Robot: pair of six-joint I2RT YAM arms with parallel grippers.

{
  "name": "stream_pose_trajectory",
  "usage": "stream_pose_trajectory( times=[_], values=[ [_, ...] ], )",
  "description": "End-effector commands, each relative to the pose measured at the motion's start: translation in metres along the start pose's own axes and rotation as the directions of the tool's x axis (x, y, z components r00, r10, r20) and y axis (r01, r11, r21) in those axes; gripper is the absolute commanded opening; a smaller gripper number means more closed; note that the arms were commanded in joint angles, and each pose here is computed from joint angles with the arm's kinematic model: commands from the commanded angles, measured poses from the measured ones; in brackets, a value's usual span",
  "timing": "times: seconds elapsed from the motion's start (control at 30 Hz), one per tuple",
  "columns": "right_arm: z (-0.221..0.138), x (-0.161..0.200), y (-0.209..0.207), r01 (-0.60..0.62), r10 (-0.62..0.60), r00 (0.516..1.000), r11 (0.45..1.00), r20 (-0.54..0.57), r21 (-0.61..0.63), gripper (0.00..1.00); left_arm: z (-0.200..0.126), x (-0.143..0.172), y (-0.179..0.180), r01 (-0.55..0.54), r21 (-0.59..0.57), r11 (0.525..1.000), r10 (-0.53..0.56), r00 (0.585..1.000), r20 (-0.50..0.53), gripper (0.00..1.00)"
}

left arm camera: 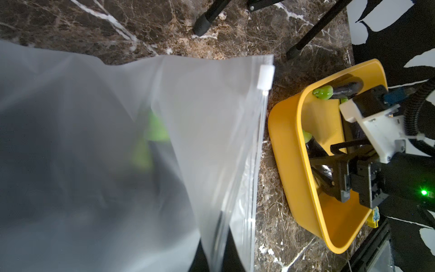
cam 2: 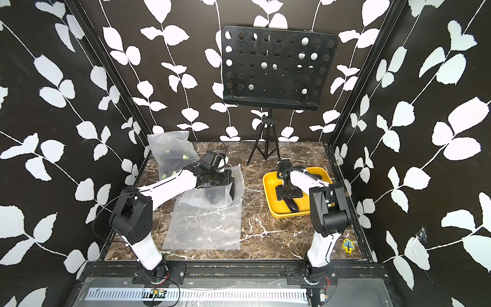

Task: Place the eggplant in a zip-top bag and seal the zipper
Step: Pick up the eggplant from the basket.

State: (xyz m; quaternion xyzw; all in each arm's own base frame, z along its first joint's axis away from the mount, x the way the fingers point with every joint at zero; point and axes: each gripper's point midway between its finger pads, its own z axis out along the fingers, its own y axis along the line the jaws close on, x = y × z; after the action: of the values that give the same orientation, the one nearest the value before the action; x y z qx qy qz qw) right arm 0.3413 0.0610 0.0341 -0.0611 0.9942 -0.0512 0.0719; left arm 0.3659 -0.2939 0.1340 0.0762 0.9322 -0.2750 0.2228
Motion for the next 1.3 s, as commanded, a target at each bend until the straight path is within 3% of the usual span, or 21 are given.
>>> stream_pose_trajectory(
  times=[0.0, 0.13, 0.33, 0.5, 0.83, 1.03, 1.13, 1.27],
  values=[
    [0.008, 0.015, -0.002, -0.045, 0.044, 0.998, 0.999, -0.05, -0.022, 0.7, -0.014, -0.006, -0.004, 0.001, 0.018, 1.0, -0.002, 0.999, 0.035, 0.0],
    [0.008, 0.029, -0.011, -0.07, 0.069, 0.995, 0.998, -0.074, 0.0, 0.69, -0.013, -0.007, -0.004, 0.002, 0.019, 1.0, -0.003, 0.999, 0.034, 0.0],
    [0.013, 0.044, -0.014, -0.087, 0.088, 0.991, 0.996, -0.103, 0.014, 0.57, -0.013, -0.01, -0.007, 0.003, 0.026, 1.0, -0.004, 0.999, 0.04, 0.0],
    [0.006, 0.034, -0.014, -0.111, 0.111, 0.992, 0.994, -0.052, 0.001, 0.44, -0.012, -0.011, -0.011, 0.0, 0.039, 0.999, -0.001, 1.0, 0.026, 0.0],
    [-0.042, 0.007, -0.019, -0.137, 0.139, 0.985, 0.99, 0.099, -0.02, 0.38, -0.009, -0.008, -0.012, 0.019, 0.056, 0.998, -0.019, 1.0, 0.01, 0.0],
    [-0.09, -0.02, 0.002, -0.18, 0.229, 0.935, 0.964, 0.269, -0.195, 0.37, -0.007, -0.008, -0.018, 0.023, 0.068, 0.997, -0.024, 1.0, 0.008, 0.0],
    [-0.115, -0.045, 0.04, -0.152, 0.305, 0.88, 0.908, 0.365, -0.392, 0.36, -0.004, -0.006, -0.021, 0.029, 0.07, 0.997, -0.029, 1.0, -0.006, 0.0],
    [-0.141, -0.069, 0.088, -0.079, 0.351, 0.825, 0.848, 0.444, -0.523, 0.35, -0.003, -0.005, -0.021, 0.031, 0.063, 0.998, -0.03, 0.999, -0.015, 0.0]
  ],
)
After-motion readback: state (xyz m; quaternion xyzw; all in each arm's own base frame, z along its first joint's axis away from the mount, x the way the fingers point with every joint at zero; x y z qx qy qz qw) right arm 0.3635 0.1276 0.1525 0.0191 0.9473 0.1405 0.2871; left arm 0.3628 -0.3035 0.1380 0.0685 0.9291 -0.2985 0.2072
